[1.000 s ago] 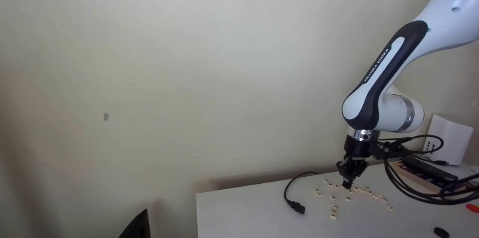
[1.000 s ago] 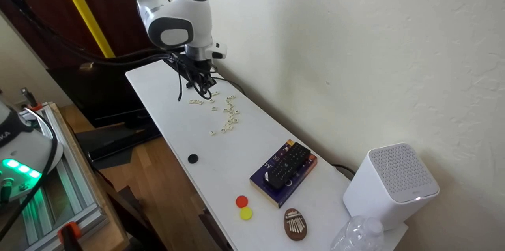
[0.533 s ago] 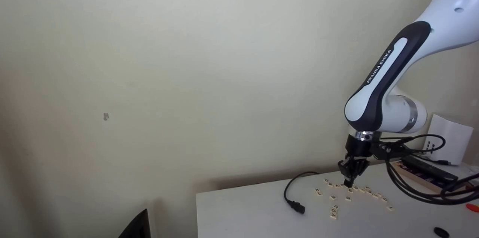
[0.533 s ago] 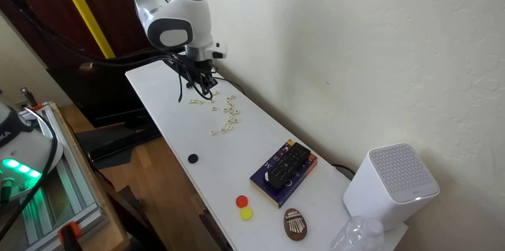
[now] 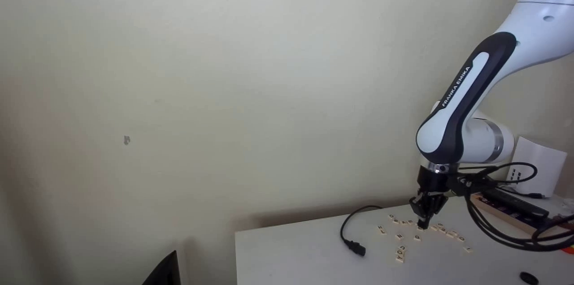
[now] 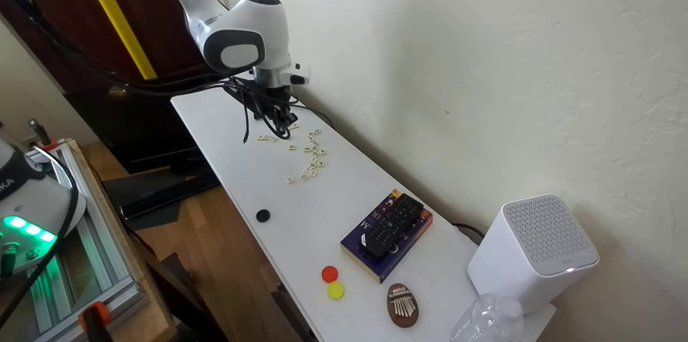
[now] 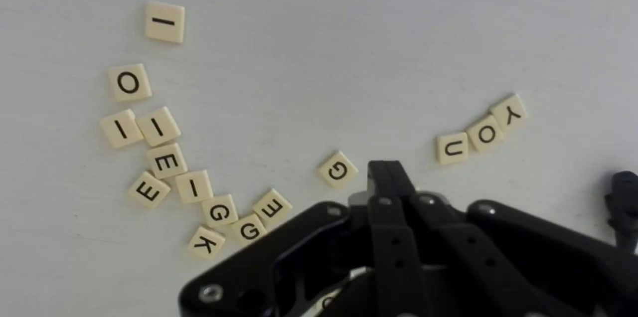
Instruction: Move the letters YOUN the left, move the letters GIG to the front
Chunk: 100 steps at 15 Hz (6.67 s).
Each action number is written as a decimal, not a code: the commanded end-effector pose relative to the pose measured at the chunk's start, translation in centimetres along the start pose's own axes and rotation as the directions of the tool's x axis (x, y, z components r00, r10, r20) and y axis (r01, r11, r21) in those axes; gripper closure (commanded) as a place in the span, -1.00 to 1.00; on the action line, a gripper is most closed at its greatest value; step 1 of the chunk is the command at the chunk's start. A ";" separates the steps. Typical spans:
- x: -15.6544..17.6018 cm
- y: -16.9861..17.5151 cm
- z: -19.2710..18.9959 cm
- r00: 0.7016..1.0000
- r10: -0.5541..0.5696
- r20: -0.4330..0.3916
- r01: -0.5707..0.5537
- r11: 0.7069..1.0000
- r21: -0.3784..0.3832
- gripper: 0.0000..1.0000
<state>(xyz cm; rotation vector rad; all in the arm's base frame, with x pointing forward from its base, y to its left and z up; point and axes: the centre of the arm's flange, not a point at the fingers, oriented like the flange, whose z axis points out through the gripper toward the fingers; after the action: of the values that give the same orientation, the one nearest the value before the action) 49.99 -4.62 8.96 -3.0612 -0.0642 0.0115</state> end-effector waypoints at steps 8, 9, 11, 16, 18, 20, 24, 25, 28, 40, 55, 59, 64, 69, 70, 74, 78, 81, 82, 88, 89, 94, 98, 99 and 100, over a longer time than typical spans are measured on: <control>0.1 0.9 4.1 0.995 0.005 -0.102 -0.015 0.996 -0.091 1.00; 0.1 0.9 4.5 0.994 0.004 -0.105 -0.013 0.996 -0.088 1.00; 0.2 0.8 5.0 0.994 0.003 -0.112 -0.013 0.996 -0.085 1.00; 0.6 0.4 5.7 0.991 -0.013 -0.132 0.002 0.997 -0.082 1.00; 0.7 0.3 6.2 0.992 -0.042 -0.116 0.032 0.995 -0.094 1.00; 0.6 0.3 6.4 0.992 -0.077 -0.103 0.066 0.992 -0.107 1.00; -0.5 -0.1 6.7 0.982 -0.177 -0.063 0.168 0.978 -0.123 1.00; -0.8 -0.3 6.7 0.978 -0.202 -0.060 0.193 0.973 -0.124 1.00; -2.0 -0.7 6.8 0.965 -0.259 -0.049 0.252 0.960 -0.120 1.00; -5.0 -1.6 7.7 0.847 -0.531 -0.026 0.525 0.842 -0.125 1.00; -6.5 -0.5 7.7 0.699 -0.709 0.095 0.715 0.689 -0.119 1.00; -6.5 -0.1 5.6 0.753 -0.658 -0.033 0.655 0.753 -0.063 1.00; -7.7 0.8 5.1 0.806 -0.588 -0.066 0.588 0.809 -0.021 1.00; -8.2 2.0 4.0 0.844 -0.527 -0.101 0.527 0.849 -0.027 1.00; -8.2 2.2 3.8 0.846 -0.521 -0.114 0.521 0.853 -0.033 1.00; -8.0 2.7 2.8 0.863 -0.482 -0.151 0.481 0.875 -0.045 1.00; -8.1 4.3 1.9 0.950 -0.286 -0.128 0.283 0.958 -0.045 1.00; -8.0 5.9 1.5 0.984 -0.125 -0.131 0.119 0.992 -0.051 1.00; -7.8 6.7 1.7 0.989 -0.070 -0.127 0.065 0.997 -0.047 1.00; -8.2 8.9 2.8 0.966 0.248 -0.075 -0.251 0.968 -0.026 1.00; -8.3 9.2 2.9 0.952 0.299 -0.068 -0.301 0.953 -0.026 1.00; -7.7 10.2 3.7 0.846 0.528 -0.076 -0.530 0.848 -0.002 1.00; -6.9 10.3 4.2 0.805 0.588 -0.073 -0.589 0.808 0.009 1.00; -6.7 10.2 4.6 0.804 0.591 -0.066 -0.592 0.806 0.010 1.00; -6.5 10.1 4.9 0.805 0.591 -0.055 -0.591 0.807 0.008 1.00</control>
<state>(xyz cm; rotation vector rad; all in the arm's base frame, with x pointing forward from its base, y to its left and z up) 42.72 -15.06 4.45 -2.9665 0.8451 -0.0787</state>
